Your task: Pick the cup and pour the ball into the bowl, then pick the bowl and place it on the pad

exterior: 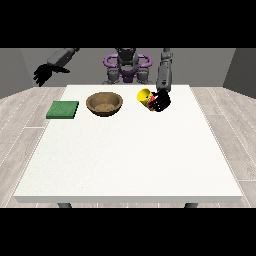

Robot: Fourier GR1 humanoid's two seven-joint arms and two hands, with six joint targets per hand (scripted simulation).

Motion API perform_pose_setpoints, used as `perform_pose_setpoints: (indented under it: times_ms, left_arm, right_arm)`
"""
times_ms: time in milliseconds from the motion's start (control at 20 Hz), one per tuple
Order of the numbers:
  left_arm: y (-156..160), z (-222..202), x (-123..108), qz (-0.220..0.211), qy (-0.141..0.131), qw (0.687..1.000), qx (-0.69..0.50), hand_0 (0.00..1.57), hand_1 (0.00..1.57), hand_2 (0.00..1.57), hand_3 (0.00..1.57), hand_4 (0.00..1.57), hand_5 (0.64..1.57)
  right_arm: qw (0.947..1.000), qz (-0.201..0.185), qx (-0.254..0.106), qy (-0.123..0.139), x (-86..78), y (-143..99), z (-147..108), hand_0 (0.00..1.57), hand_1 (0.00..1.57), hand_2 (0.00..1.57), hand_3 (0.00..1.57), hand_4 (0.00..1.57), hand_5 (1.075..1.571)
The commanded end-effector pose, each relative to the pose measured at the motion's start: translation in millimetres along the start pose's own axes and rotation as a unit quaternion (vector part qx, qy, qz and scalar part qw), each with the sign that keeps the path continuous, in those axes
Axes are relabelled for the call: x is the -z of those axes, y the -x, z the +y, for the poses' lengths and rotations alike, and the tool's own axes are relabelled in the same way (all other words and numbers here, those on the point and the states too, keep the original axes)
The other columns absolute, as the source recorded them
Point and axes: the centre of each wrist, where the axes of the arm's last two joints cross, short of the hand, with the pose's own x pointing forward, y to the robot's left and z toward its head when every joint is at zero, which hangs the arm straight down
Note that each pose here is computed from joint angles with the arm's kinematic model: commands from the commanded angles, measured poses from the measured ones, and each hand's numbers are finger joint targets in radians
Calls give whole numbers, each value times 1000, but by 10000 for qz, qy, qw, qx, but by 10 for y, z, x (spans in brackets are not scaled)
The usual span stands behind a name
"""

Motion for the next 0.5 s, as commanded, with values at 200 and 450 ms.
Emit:
perform_pose_setpoints:
  times_ms: [200, 450]
  left_arm:
    - [-480, -431, 122, -26, 1097, 9895, 943, 1372, 1372, 1571, 1571, 1054, 1558]
    - [-685, -700, 104, -2, 1613, 9683, 1908, 1367, 1367, 1571, 1571, 1114, 1566]
  right_arm:
    - [9917, 1094, -22, 683, -461, 359, -369, 0, 0, 104, 0, 0, 1560]
    - [9814, 1744, -185, 782, -778, 546, -382, 0, 0, 0, 0, 0, 1558]
